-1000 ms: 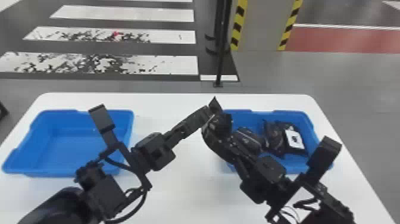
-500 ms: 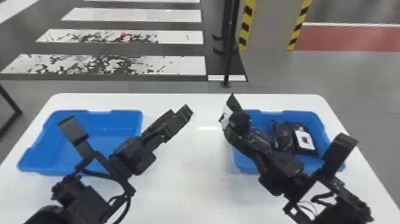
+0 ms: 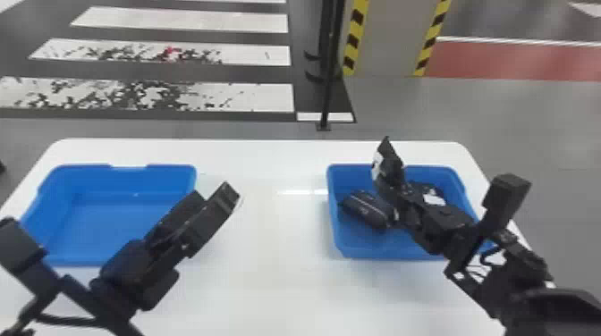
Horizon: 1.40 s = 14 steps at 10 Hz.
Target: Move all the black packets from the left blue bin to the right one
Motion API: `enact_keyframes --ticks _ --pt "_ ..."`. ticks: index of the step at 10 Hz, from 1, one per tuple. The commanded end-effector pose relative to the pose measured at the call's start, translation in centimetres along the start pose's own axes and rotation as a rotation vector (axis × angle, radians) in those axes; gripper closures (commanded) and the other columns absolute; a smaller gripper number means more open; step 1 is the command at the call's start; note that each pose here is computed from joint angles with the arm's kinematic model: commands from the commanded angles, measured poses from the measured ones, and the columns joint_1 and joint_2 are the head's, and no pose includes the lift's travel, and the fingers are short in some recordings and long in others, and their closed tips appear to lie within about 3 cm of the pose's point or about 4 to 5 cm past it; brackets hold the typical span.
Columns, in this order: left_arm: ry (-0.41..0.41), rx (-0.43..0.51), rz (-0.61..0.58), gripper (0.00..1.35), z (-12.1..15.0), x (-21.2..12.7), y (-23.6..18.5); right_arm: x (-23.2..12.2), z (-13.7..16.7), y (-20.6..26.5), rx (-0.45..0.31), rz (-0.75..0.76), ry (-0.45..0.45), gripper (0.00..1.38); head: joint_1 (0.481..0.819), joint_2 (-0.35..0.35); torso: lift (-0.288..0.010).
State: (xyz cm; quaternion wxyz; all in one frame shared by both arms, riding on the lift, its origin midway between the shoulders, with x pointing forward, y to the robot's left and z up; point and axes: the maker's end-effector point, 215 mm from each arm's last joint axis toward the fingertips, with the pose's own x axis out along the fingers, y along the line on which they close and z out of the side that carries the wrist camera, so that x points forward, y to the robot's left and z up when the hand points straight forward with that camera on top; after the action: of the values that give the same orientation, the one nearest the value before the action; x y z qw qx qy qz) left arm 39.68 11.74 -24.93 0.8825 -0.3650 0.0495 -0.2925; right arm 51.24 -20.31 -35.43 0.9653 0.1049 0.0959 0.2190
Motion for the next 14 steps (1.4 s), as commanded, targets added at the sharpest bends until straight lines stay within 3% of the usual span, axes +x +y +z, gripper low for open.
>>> enact_keyframes --ticks 1,2,3,4,6,8,10,11,12,14 --pt "-0.003 -0.018 0.018 0.15 -0.4 -1.1 0.0 0.7 -1.1 -3.6 -0.034 -0.063 0.051 1.27 0.695 -0.096 -0.14" --pt "-0.008 -0.016 0.02 0.15 -0.4 -1.4 -0.3 1.2 -2.2 -5.5 -0.044 -0.095 0.087 1.19 0.695 -0.117 -0.14" --pt "-0.01 -0.009 0.025 0.15 -0.4 -1.7 -0.4 1.3 -2.5 -6.7 -0.043 -0.12 0.096 0.86 0.695 -0.134 -0.14" --pt "-0.016 0.014 0.031 0.15 -0.2 -2.2 -0.5 1.1 -2.7 -6.8 -0.042 -0.125 0.098 0.44 0.695 -0.149 -0.14" --pt "-0.02 0.045 0.056 0.15 -0.3 -3.6 -0.4 -1.3 -2.2 -5.9 -0.059 -0.14 0.056 0.13 0.695 -0.154 -0.14" --pt "-0.027 0.063 0.117 0.15 -0.6 -5.6 1.1 -5.9 -0.3 -3.7 -0.119 -0.186 -0.023 0.1 0.695 -0.157 -0.14" --pt "-0.058 0.176 0.221 0.14 0.8 -8.7 3.6 -10.4 2.4 0.8 -0.176 -0.187 -0.105 0.11 0.695 -0.138 -0.14" --pt "-0.06 0.263 0.289 0.14 1.6 -10.6 5.2 -12.6 3.3 3.2 -0.224 -0.181 -0.105 0.11 0.695 -0.105 -0.14" --pt "-0.022 0.34 0.366 0.14 1.7 -12.8 7.0 -14.4 4.0 5.6 -0.218 -0.167 -0.115 0.11 0.695 -0.086 -0.14" --pt "0.065 0.446 0.453 0.15 0.8 -15.9 8.9 -17.8 4.8 8.2 -0.204 -0.172 -0.117 0.11 0.695 0.017 -0.14"
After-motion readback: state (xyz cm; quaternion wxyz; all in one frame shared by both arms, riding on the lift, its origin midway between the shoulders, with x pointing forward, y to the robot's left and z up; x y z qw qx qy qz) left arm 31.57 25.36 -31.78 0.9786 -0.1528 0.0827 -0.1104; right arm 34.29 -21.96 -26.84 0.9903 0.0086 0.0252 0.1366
